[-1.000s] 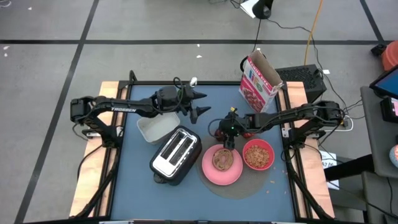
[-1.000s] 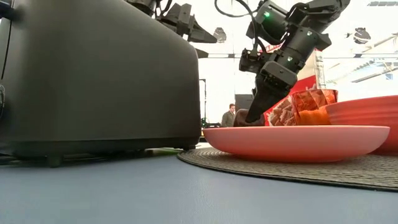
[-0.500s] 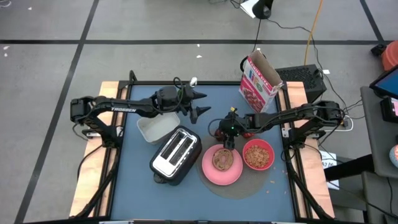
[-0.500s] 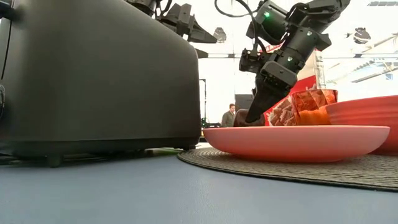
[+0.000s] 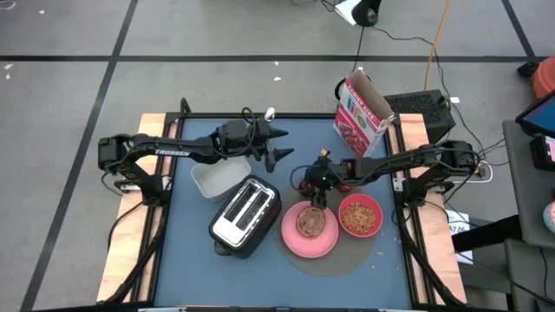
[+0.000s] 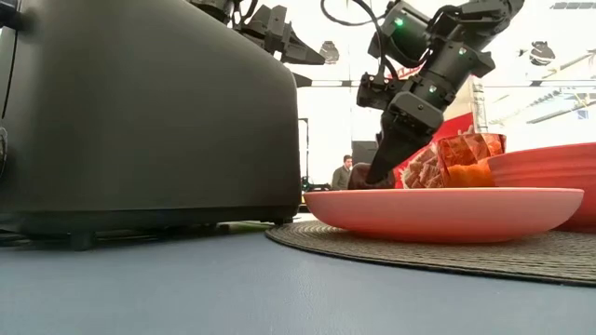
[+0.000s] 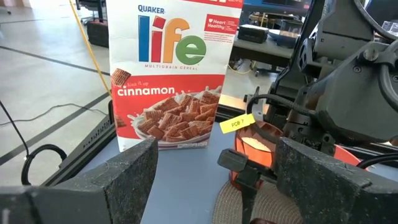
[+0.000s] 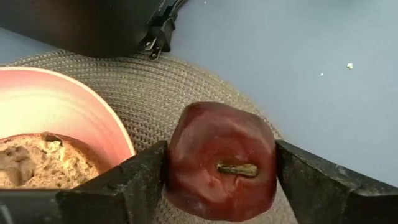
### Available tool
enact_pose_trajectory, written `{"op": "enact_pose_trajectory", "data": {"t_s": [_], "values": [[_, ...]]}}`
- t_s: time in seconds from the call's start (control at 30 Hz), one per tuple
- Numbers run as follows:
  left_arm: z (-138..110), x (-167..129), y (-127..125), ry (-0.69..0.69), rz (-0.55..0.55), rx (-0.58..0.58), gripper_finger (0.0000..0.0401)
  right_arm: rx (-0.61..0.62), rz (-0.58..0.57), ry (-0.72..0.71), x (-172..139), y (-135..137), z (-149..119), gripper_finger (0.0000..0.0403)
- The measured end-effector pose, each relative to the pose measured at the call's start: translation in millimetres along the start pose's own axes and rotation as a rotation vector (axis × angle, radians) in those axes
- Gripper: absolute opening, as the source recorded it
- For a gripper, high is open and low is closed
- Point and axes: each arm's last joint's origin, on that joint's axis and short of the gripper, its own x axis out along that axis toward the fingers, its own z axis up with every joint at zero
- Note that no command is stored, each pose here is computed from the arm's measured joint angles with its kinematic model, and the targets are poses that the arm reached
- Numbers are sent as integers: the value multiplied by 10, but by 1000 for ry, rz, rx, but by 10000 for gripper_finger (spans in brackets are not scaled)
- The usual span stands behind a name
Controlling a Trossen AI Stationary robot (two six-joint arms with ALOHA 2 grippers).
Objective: Arrange a breakfast setting
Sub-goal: Put the apple on the placemat to the top of the pink plate
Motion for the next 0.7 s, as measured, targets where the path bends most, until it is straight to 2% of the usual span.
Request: {"op": "enact_pose_trajectory", "data": {"t_s": [0.27,0.7], "values": [[-1,1,0,1,0,0,328,2,0,4,5,-1,-7,315],[-2,1,0,1,0,0,328,2,-1,0,2,-1,-1,318]]}}
